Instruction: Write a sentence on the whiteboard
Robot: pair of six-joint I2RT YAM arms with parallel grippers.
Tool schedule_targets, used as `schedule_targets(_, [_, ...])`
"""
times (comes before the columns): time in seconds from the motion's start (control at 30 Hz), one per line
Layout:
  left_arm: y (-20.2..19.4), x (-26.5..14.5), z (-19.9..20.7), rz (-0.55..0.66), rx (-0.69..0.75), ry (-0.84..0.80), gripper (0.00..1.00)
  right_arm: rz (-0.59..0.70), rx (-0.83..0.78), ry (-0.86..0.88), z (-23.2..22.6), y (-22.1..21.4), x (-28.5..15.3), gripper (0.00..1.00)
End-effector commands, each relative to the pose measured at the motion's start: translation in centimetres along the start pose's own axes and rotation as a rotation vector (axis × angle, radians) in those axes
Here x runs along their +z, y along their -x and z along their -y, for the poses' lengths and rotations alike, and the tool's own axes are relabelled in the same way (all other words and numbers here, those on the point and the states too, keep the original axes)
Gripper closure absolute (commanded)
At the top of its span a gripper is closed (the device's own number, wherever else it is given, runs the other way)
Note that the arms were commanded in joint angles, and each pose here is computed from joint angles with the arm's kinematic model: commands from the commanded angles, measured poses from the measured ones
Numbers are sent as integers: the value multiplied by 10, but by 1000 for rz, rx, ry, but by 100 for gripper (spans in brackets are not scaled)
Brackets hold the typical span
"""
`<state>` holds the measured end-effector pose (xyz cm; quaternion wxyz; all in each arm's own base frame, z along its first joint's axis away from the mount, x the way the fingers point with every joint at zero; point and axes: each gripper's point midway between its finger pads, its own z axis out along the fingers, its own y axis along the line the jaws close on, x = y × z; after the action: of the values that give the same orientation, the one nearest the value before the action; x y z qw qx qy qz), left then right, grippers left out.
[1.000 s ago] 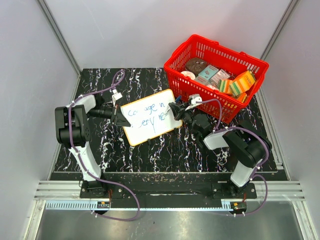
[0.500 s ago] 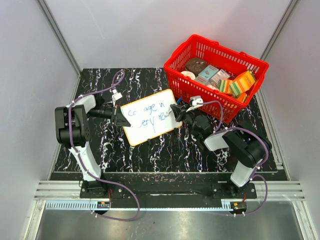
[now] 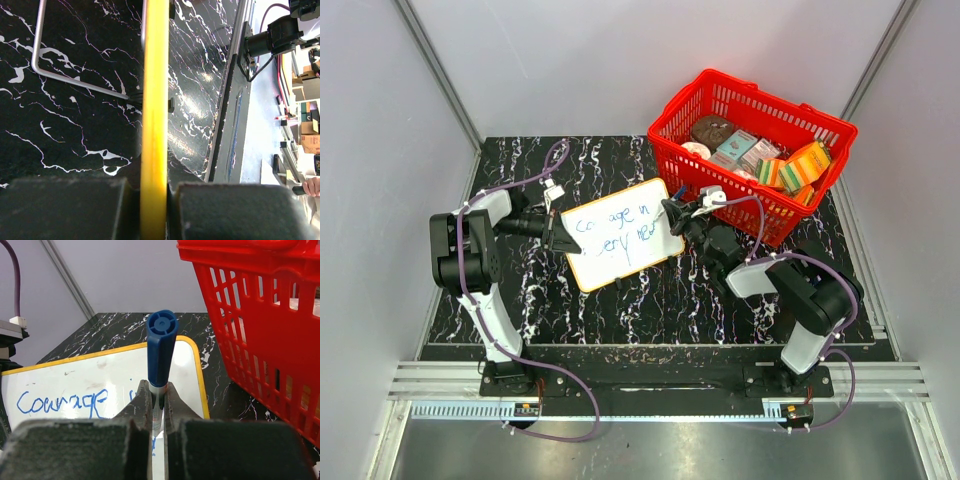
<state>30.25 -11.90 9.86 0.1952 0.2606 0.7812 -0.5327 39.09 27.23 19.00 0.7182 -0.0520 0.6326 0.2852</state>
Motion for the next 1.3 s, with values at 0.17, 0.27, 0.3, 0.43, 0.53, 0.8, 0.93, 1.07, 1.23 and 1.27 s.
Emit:
schedule_targets(0.17, [-34,-4,-24,-171,74,101,100,-32,23,-2,2,-11,-12,100])
schedule_targets(0.27, [-35,-3,-24,-172,74,103,100,-58,37,0,4,-21,-19,100])
schedule_targets(0.3, [-35,-3,-24,-172,74,103,100,-65,38,-8,6,-23,-21,100])
schedule_targets(0.43, [-36,-3,-25,-174,73,105,100,-52,34,-30,11,-22,-24,100])
schedule_targets(0.53, [-37,-3,-26,-177,74,109,100,-5,30,-18,7,-6,-23,100])
schedule_targets(0.8, [-38,-3,-25,-176,74,107,100,142,-4,12,-6,51,-13,100])
schedule_targets(0.93, [-37,-3,-25,-174,73,105,100,140,-37,-2,-5,53,-2,100])
schedule_targets(1.07, [-37,-3,-25,-175,75,106,100,126,-39,-11,-2,44,3,100])
schedule_targets(1.23, [-37,-3,-25,-176,76,105,100,100,-29,-20,1,29,2,100])
schedule_targets(1.27, [-37,-3,-25,-175,75,106,100,101,-27,-22,2,29,2,100])
